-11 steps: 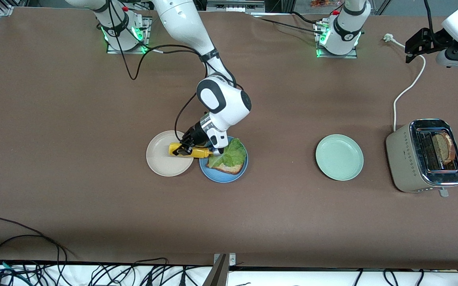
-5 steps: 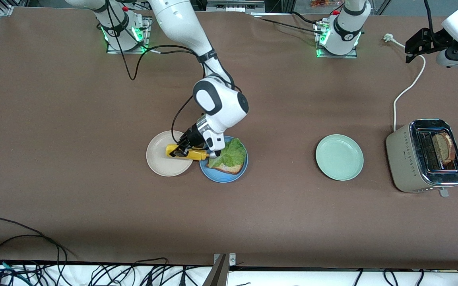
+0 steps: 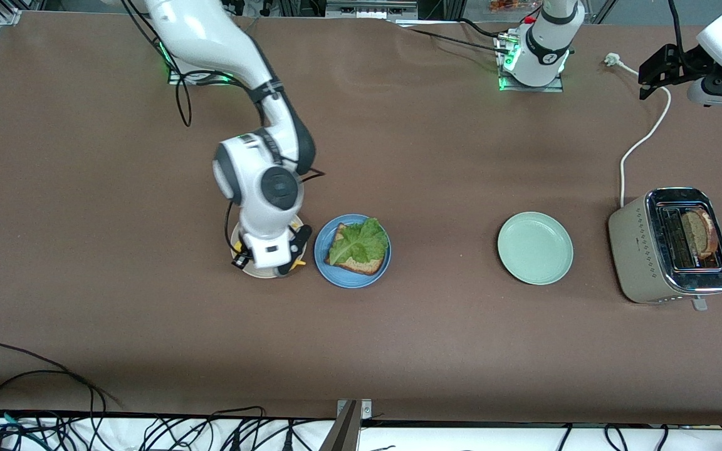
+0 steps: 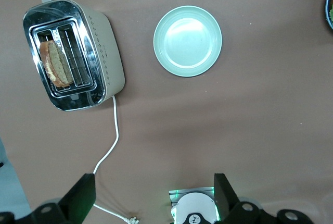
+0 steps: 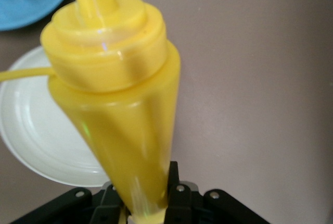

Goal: Make sandwich in blue plate with both arms
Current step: 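Carry the yellow bottle back and set it upright on the table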

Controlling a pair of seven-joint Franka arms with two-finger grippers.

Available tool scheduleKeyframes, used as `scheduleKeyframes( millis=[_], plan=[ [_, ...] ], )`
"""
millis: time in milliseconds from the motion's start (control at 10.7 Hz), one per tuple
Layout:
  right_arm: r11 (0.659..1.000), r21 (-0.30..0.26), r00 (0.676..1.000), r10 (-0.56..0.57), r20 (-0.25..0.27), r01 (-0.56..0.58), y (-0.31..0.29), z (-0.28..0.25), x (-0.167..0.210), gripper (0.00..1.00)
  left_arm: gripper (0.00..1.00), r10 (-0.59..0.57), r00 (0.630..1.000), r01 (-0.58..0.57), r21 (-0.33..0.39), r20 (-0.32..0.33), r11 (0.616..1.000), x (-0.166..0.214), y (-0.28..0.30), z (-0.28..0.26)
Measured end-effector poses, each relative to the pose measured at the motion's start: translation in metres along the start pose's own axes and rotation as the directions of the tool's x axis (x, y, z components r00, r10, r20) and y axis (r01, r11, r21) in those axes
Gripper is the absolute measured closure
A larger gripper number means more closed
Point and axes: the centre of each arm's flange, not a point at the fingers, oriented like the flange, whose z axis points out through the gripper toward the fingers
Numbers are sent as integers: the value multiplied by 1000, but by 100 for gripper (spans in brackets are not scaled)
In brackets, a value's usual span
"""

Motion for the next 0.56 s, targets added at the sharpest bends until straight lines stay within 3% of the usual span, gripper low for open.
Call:
scheduleKeyframes(
  millis=[187,280,561],
  plan=[
    [981,192,983,59,-171,-25,36,-2,-26,74,0,0,1000,0,0,0,1000,0,0,0],
    [966,258,968,60,-244,5,52,3,-38,74,0,0,1000,0,0,0,1000,0,0,0],
    [936,332,915,29,-402,117,101,37,-82,74,0,0,1000,0,0,0,1000,0,0,0]
  ],
)
